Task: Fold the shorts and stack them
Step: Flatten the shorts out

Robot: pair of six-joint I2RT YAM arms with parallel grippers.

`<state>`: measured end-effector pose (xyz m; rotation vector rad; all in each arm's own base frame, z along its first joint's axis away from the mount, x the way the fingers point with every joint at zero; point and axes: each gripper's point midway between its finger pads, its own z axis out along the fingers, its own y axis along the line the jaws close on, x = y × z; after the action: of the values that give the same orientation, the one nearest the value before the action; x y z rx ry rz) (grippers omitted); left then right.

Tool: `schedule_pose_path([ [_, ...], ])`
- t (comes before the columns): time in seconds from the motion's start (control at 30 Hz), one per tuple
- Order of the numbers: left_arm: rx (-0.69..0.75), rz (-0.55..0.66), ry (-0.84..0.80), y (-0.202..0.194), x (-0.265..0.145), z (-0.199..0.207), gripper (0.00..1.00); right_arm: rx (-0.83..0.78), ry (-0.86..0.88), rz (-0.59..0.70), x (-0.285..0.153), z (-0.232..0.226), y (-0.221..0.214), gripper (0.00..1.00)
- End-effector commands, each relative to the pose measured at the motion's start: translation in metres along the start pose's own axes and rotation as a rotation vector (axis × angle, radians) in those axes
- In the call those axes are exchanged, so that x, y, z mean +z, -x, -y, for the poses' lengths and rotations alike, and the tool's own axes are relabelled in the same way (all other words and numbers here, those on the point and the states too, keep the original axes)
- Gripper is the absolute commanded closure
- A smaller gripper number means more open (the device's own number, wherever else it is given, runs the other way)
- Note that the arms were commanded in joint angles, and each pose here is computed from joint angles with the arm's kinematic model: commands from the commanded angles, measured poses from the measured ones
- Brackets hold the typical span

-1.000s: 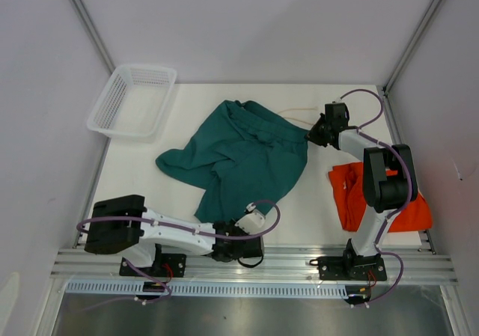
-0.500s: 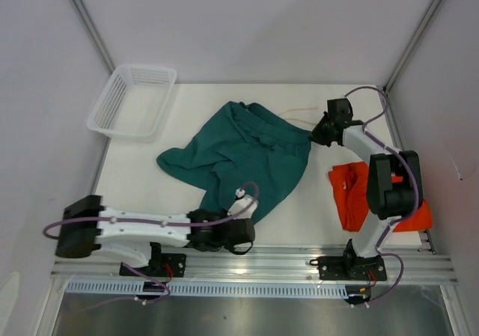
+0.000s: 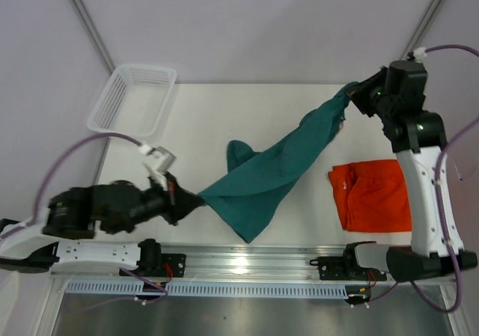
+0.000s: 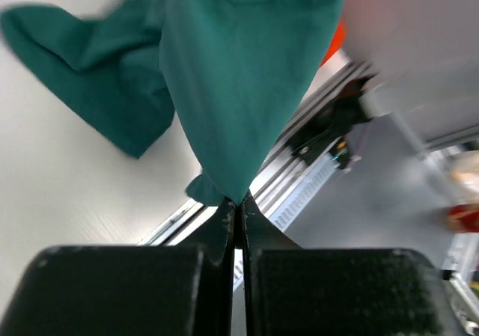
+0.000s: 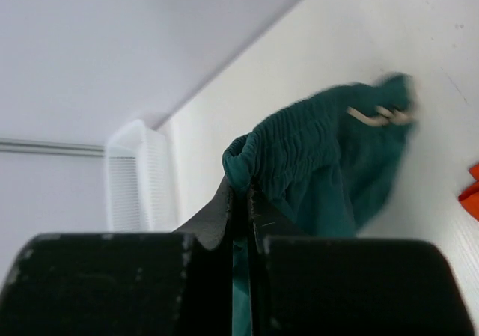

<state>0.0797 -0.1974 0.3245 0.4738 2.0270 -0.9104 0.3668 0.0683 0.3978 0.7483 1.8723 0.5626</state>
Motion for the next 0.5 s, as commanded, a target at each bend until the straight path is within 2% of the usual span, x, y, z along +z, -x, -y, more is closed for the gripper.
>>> schedule_pose_path([
  [0.0, -0.01, 0.159, -0.066, 0.051, -0.064, -0.014, 1.0, 0.061, 0.128, 0.124, -0.082, -0.028, 0.036, 1.0],
  [0.07, -0.022, 0.24, -0.132, 0.071, -0.094, -0.016, 1.0, 0.082, 0.211, 0.179, -0.123, -0.044, 0.051, 1.0],
  [0.2, -0.012, 0.311, -0.183, 0.093, -0.121, -0.016, 1.0, 0.093, 0.297, 0.195, -0.153, -0.06, 0.059, 1.0],
  [0.37, -0.002, 0.385, -0.14, 0.115, -0.143, -0.031, 1.0, 0.104, 0.292, 0.194, -0.135, -0.063, 0.06, 1.0],
  [0.47, -0.025, 0.424, -0.059, 0.124, -0.142, -0.046, 1.0, 0.118, 0.32, 0.119, -0.111, -0.073, 0.05, 1.0],
])
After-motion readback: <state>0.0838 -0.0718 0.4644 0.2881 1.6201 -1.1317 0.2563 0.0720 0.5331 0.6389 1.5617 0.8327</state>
